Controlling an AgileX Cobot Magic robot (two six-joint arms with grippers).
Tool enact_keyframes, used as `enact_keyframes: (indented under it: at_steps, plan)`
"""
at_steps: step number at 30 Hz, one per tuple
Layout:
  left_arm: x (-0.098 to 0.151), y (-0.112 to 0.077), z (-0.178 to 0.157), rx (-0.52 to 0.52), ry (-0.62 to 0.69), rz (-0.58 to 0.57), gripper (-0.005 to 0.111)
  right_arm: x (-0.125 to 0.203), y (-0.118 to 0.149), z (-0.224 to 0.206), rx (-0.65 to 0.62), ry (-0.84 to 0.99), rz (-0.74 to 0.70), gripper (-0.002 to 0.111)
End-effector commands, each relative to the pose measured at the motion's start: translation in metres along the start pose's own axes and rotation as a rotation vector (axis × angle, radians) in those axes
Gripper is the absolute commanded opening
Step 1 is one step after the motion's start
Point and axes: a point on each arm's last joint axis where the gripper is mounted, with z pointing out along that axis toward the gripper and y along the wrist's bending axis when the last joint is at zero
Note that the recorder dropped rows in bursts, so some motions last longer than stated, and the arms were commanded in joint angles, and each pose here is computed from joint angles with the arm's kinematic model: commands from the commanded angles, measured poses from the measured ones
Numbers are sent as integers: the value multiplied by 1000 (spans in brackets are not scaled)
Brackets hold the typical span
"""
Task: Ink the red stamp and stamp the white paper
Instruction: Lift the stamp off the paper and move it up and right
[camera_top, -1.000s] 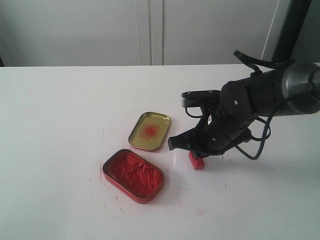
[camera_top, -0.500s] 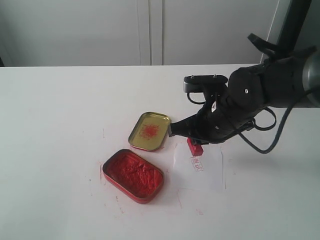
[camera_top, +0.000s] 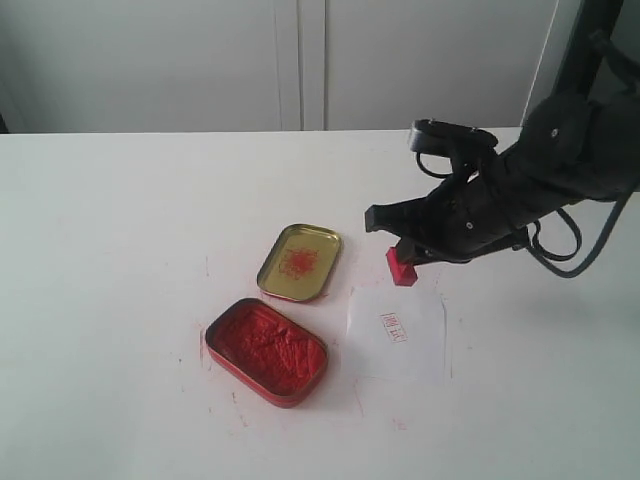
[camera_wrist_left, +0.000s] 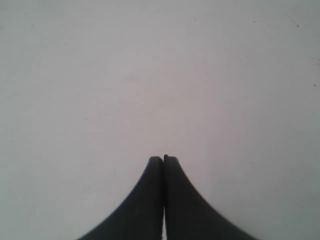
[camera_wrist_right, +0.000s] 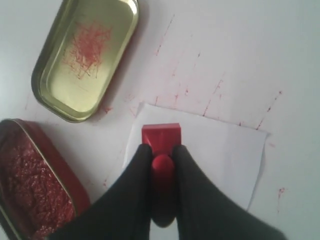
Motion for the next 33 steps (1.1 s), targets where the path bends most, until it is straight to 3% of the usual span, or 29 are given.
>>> enact_keyframes:
  at_steps: [1, 8, 16, 33]
  plan:
    - [2, -1, 1, 10, 3, -1, 0, -11, -12, -2, -73, -37, 67, 0]
    - [2, -1, 1, 10, 3, -1, 0, -16, -30, 16, -203, -54, 199, 0]
    - [2, -1, 1, 10, 3, -1, 0, -18, -31, 46, -331, -111, 298, 0]
    - [2, -1, 1, 10, 3, -1, 0, -16, -48, 84, -291, -116, 394, 0]
